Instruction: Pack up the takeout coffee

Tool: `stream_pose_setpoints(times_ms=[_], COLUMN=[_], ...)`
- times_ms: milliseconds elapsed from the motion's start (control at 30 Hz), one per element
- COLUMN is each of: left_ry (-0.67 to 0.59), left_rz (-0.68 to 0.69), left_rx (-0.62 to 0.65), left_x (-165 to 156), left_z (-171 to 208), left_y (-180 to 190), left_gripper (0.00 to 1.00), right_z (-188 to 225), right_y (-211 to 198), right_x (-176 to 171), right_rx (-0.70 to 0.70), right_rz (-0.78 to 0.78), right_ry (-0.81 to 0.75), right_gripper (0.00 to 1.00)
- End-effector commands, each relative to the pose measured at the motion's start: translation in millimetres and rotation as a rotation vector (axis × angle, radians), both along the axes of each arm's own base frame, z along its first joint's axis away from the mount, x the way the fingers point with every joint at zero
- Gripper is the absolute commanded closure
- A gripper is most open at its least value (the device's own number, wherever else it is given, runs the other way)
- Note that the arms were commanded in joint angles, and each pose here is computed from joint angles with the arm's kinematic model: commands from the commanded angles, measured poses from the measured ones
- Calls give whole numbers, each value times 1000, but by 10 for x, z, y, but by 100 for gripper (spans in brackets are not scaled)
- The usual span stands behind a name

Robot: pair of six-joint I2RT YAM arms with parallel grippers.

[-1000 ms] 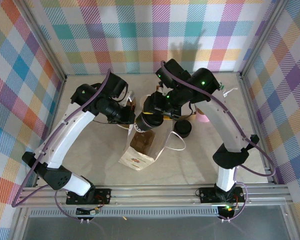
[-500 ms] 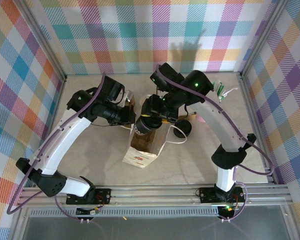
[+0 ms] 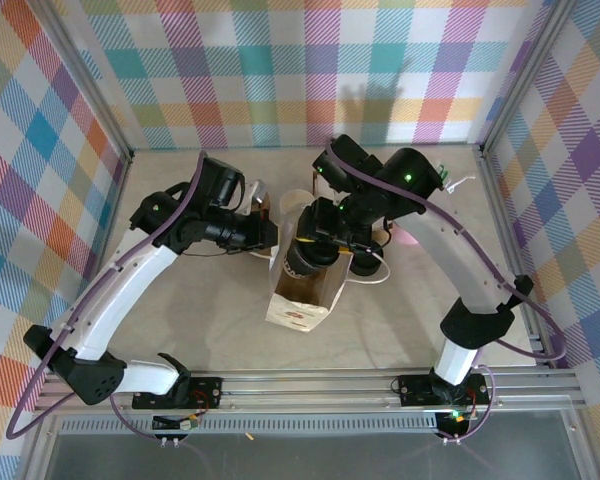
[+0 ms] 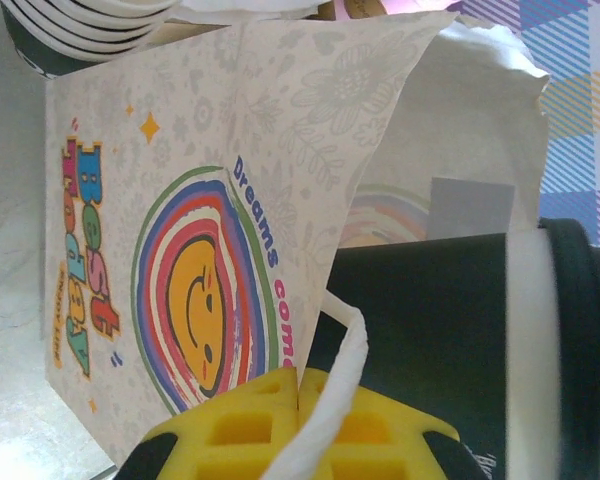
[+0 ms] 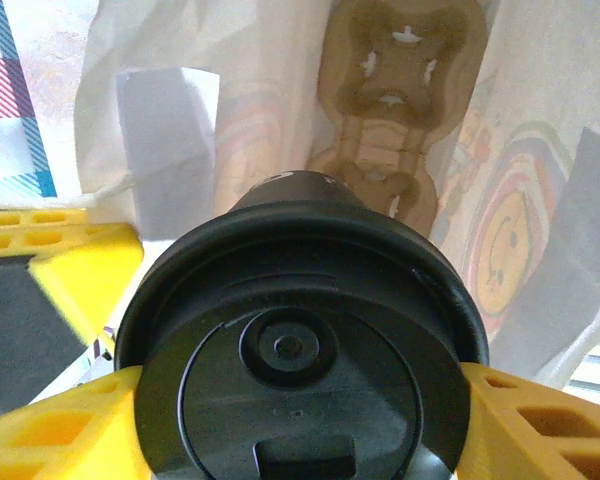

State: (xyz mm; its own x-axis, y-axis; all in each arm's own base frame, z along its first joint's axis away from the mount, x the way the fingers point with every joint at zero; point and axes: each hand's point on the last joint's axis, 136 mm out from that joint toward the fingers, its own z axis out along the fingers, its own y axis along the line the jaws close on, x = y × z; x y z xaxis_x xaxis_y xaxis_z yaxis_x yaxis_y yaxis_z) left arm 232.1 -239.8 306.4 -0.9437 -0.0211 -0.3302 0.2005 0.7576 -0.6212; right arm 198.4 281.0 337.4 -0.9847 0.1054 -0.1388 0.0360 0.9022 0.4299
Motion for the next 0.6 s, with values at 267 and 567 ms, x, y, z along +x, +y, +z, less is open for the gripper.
stream_pose_setpoints(times_ms=[267,567], left_ry=[29,36], left_rz=[96,136], left_rx=[-50,-13], left_x=[35,34], left_z=[-166,-230], left_y=[28,117], left_gripper=[100,100], right_z=[-424,-562], right_y=[-225,-151], right_x=[-87,-39], right_rx=[-248,-292], right_rz=[61,113], right_ry=[105,111], right_gripper=[66,69])
